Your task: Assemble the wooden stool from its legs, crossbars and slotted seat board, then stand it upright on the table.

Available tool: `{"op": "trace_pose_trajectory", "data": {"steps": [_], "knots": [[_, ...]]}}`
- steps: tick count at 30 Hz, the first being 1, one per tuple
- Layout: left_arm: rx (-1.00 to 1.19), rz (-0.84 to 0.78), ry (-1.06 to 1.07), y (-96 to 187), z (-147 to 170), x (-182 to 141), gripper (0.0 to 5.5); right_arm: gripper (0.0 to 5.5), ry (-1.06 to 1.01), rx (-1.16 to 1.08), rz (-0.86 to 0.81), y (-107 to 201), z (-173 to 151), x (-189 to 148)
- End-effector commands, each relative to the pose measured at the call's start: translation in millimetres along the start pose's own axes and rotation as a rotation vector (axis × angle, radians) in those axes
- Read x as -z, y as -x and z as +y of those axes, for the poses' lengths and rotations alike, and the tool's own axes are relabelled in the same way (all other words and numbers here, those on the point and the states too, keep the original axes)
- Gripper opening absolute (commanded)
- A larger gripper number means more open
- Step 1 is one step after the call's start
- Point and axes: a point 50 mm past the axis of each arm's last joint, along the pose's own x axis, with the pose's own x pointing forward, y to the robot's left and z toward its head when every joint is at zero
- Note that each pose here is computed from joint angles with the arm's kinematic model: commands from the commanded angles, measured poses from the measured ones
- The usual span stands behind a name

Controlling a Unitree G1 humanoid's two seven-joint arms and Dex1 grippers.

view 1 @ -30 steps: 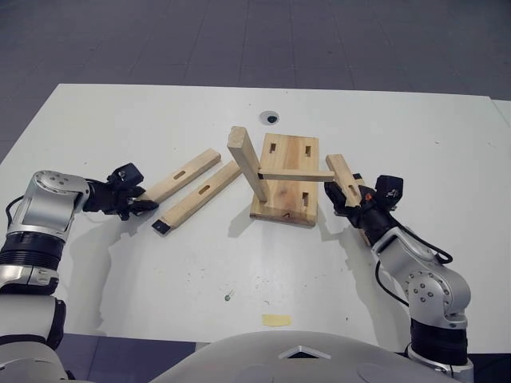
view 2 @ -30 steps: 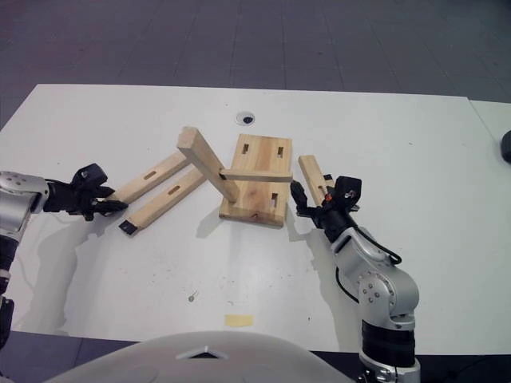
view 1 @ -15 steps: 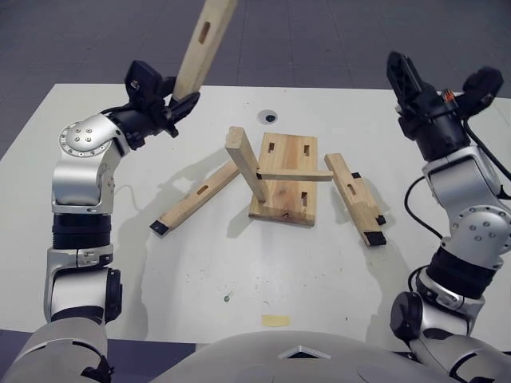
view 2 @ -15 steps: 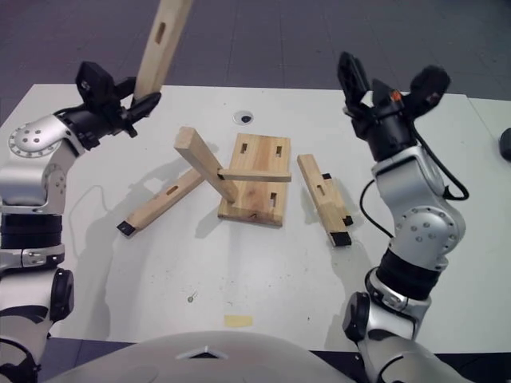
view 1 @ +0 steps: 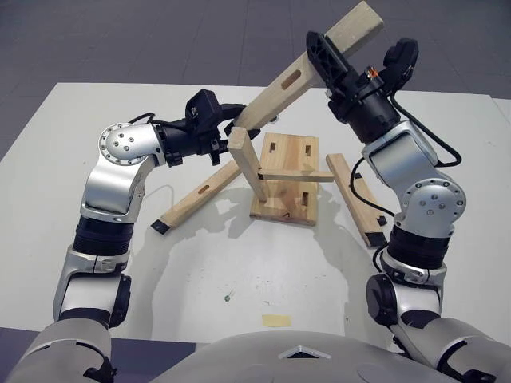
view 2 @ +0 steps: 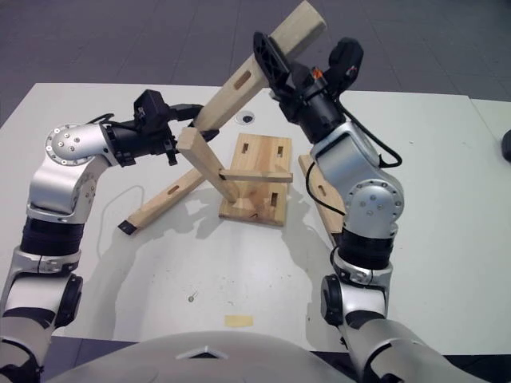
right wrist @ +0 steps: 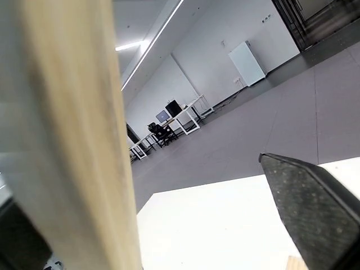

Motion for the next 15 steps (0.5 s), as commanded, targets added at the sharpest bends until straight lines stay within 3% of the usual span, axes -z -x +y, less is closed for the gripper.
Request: {"op": "trace_pose_trajectory", "data": {"steps": [1, 15], "knots": [[0.014, 0.010, 0.008, -1.5, -4.4, 2.8, 2.04, 4.57, -0.028, -0.067, -0.026, 2.1, 13.8, -4.5], [0.025, 0.036, 0.035, 3.1, -9.3, 10.6, 2.04, 2.52, -0.076, -0.048, -0.051, 21.7, 12.0, -1.9]]}}
